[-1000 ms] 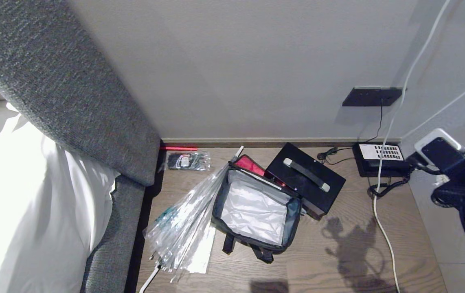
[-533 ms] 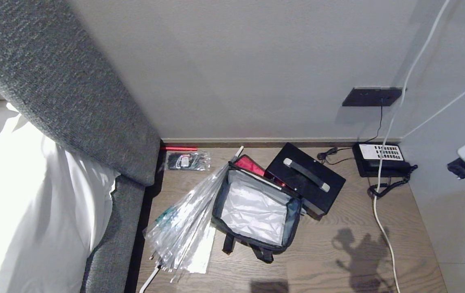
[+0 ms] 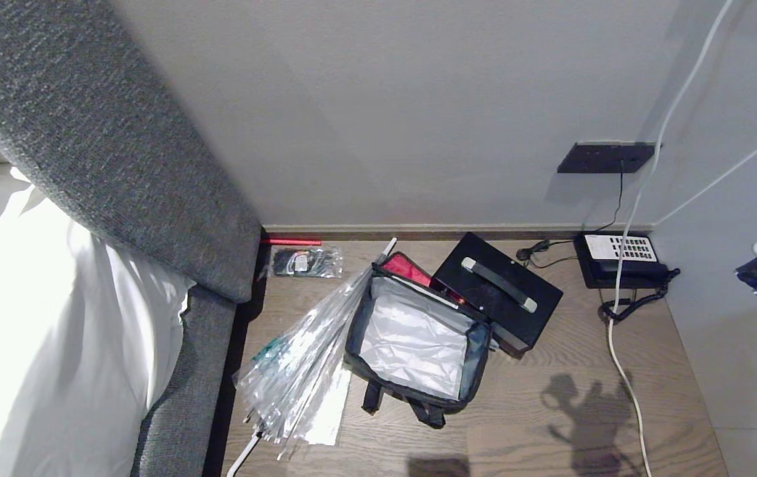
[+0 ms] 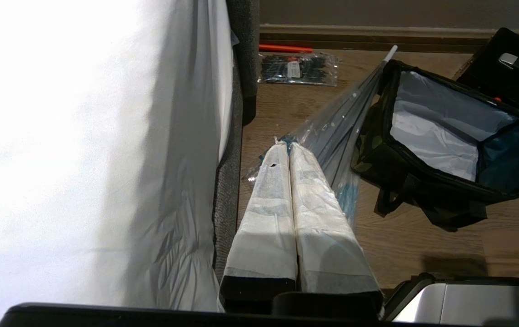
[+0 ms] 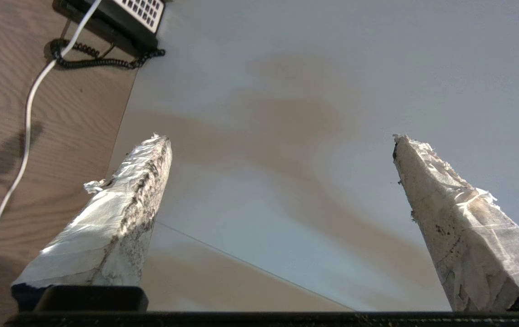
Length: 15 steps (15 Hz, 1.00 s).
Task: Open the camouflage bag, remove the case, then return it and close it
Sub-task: Grip the handle again
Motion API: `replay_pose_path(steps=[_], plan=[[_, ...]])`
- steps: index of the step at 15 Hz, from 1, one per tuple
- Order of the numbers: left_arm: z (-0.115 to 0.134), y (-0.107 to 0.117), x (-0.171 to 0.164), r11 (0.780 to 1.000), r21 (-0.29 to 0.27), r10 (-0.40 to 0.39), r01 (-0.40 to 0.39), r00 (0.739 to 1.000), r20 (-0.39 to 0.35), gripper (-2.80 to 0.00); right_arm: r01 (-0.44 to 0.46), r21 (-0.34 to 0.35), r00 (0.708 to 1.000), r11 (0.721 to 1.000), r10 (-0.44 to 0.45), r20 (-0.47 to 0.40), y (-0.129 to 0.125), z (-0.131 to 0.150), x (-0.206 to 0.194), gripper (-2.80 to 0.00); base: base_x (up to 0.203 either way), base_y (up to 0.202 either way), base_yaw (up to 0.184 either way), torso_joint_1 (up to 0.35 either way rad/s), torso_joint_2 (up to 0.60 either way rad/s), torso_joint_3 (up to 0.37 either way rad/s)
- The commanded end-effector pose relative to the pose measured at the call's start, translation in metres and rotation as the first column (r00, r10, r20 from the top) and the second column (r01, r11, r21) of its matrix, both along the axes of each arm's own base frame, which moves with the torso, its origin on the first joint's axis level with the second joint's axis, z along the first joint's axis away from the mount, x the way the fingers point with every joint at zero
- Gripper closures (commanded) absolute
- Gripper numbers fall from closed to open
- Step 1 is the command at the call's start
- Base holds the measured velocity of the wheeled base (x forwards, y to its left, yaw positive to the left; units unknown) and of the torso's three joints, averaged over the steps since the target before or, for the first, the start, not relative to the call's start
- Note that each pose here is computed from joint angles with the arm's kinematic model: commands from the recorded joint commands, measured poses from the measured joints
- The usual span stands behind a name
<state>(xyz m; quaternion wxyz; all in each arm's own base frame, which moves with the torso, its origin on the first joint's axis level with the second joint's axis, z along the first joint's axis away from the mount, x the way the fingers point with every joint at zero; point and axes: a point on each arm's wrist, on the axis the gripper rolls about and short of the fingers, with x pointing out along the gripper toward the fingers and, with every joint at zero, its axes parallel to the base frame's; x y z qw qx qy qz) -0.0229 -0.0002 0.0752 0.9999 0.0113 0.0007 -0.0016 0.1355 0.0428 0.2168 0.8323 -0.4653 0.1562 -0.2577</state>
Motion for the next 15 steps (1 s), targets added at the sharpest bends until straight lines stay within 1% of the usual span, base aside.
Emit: replay_pose_path(steps=[1, 3, 8, 13, 15], plan=[[0.0, 0.0, 0.0, 1.0, 0.0, 0.0, 0.0, 1.0, 0.0, 0.0, 0.005, -0.012, 1.0, 1.0, -0.005, -0.02, 0.0014, -0.0038, 0.003, -2.8, 0.0, 0.0, 0.0, 0.0, 0.0, 0.0], [0.0001, 0.0, 0.0, 1.0, 0.0, 0.0, 0.0, 1.0, 0.001, 0.0, 0.005, -0.02, 0.999, 1.0, -0.005, -0.038, 0.0041, -0.0069, 0.0085, -2.8, 0.0, 0.0, 0.0, 0.0, 0.0, 0.0], [0.0, 0.0, 0.0, 1.0, 0.0, 0.0, 0.0, 1.0, 0.0, 0.0, 0.005, -0.018, 0.999, 1.0, -0.005, -0.035, 0.006, -0.0052, 0.0115, -2.8, 0.0, 0.0, 0.0, 0.0, 0.0, 0.0], [0.0001, 0.0, 0.0, 1.0, 0.0, 0.0, 0.0, 1.0, 0.001, 0.0, 0.009, -0.001, 1.0, 1.0, -0.009, -0.014, 0.0051, -0.0022, 0.0099, -2.8, 0.0, 0.0, 0.0, 0.0, 0.0, 0.0], [0.0001, 0.0, 0.0, 1.0, 0.0, 0.0, 0.0, 1.0, 0.001, 0.0, 0.009, 0.018, 1.0, 1.0, -0.009, 0.0, 0.0053, -0.0017, 0.0102, -2.8, 0.0, 0.0, 0.0, 0.0, 0.0, 0.0]])
